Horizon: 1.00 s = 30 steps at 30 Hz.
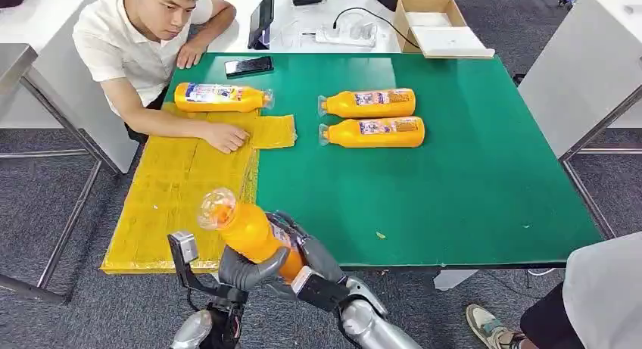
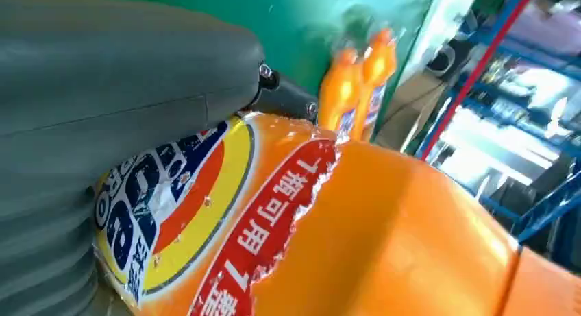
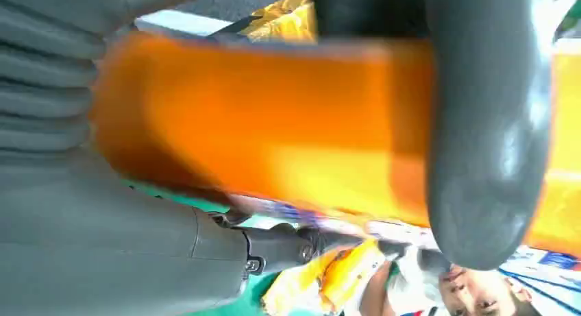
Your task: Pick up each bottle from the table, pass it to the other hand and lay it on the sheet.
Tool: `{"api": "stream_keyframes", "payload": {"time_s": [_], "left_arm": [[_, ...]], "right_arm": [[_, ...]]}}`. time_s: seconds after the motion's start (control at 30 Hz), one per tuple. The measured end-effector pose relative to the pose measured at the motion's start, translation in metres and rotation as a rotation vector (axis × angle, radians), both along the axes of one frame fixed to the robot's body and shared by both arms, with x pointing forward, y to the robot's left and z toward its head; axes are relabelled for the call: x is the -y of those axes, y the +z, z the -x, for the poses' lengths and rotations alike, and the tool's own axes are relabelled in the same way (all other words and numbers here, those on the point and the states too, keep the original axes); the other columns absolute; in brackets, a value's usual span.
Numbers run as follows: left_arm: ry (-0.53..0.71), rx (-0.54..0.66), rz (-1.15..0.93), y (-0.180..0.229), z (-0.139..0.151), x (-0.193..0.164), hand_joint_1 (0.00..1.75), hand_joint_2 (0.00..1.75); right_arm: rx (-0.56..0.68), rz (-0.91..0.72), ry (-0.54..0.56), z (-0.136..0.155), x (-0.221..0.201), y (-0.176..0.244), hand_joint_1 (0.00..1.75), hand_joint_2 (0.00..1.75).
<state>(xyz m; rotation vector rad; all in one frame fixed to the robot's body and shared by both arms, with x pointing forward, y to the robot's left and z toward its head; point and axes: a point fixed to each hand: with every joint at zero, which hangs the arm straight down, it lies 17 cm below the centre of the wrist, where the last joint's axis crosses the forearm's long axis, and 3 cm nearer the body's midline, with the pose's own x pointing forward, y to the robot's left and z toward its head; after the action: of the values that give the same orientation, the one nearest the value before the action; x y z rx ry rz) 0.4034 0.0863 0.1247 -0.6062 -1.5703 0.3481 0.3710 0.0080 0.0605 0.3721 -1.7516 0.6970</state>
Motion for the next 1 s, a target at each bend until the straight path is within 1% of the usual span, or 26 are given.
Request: {"api": "stream_keyframes", "payload": {"time_s": [0.1, 0.2, 0.27, 0.33, 0.4, 0.47, 0.57, 0.6, 0.67, 0.7, 0.73, 0.8, 0.9, 1.0], "left_arm": [[0.082, -0.013, -0.014, -0.004, -0.011, -0.028, 1.75, 1.75], [0.117, -0.023, -0.013, -0.007, -0.014, -0.041, 1.75, 1.75], [0.163, -0.039, -0.026, -0.011, -0.018, -0.054, 1.75, 1.75], [0.243, -0.041, -0.093, -0.015, -0.021, -0.074, 1.75, 1.75], [0.34, -0.012, -0.194, -0.014, -0.022, -0.096, 1.75, 1.75], [0.441, 0.032, -0.304, -0.008, -0.022, -0.121, 1.75, 1.75], [0.556, 0.1, -0.479, 0.003, -0.021, -0.15, 1.75, 1.75], [0.596, 0.148, -0.584, 0.011, -0.021, -0.157, 1.75, 1.75], [0.653, 0.257, -0.823, 0.032, -0.025, -0.159, 1.75, 1.75], [0.652, 0.302, -0.926, 0.039, -0.031, -0.155, 1.75, 1.75], [0.627, 0.331, -1.021, 0.041, -0.04, -0.148, 1.75, 1.75], [0.58, 0.355, -1.146, 0.037, -0.056, -0.139, 1.75, 1.75], [0.562, 0.352, -1.182, 0.033, -0.067, -0.139, 1.75, 1.75], [0.553, 0.347, -1.203, 0.028, -0.072, -0.141, 1.75, 1.75]], "right_arm": [[-0.003, -0.011, -0.034, 0.001, 0.006, -0.002, 0.0, 0.0], [0.008, -0.021, -0.065, -0.003, 0.012, 0.001, 0.0, 0.0], [0.037, -0.02, -0.106, -0.005, 0.02, 0.005, 0.0, 0.0], [0.11, 0.001, -0.167, -0.008, 0.03, 0.013, 0.0, 0.0], [0.219, 0.034, -0.244, -0.01, 0.042, 0.027, 0.0, 0.0], [0.288, 0.045, -0.279, -0.006, 0.048, 0.039, 0.0, 0.0], [0.326, 0.043, -0.273, 0.004, 0.047, 0.049, 0.0, 0.0], [0.342, 0.044, -0.265, 0.007, 0.046, 0.053, 0.0, 0.0], [0.374, 0.047, -0.247, 0.011, 0.042, 0.06, 0.0, 0.0], [0.39, 0.048, -0.238, 0.012, 0.04, 0.063, 0.0, 0.0], [0.404, 0.048, -0.228, 0.014, 0.037, 0.066, 0.0, 0.0], [0.419, 0.047, -0.217, 0.016, 0.033, 0.07, 0.0, 0.0], [0.426, 0.045, -0.209, 0.018, 0.031, 0.072, 0.0, 0.0], [0.432, 0.043, -0.204, 0.019, 0.03, 0.074, 0.0, 0.0]]}}
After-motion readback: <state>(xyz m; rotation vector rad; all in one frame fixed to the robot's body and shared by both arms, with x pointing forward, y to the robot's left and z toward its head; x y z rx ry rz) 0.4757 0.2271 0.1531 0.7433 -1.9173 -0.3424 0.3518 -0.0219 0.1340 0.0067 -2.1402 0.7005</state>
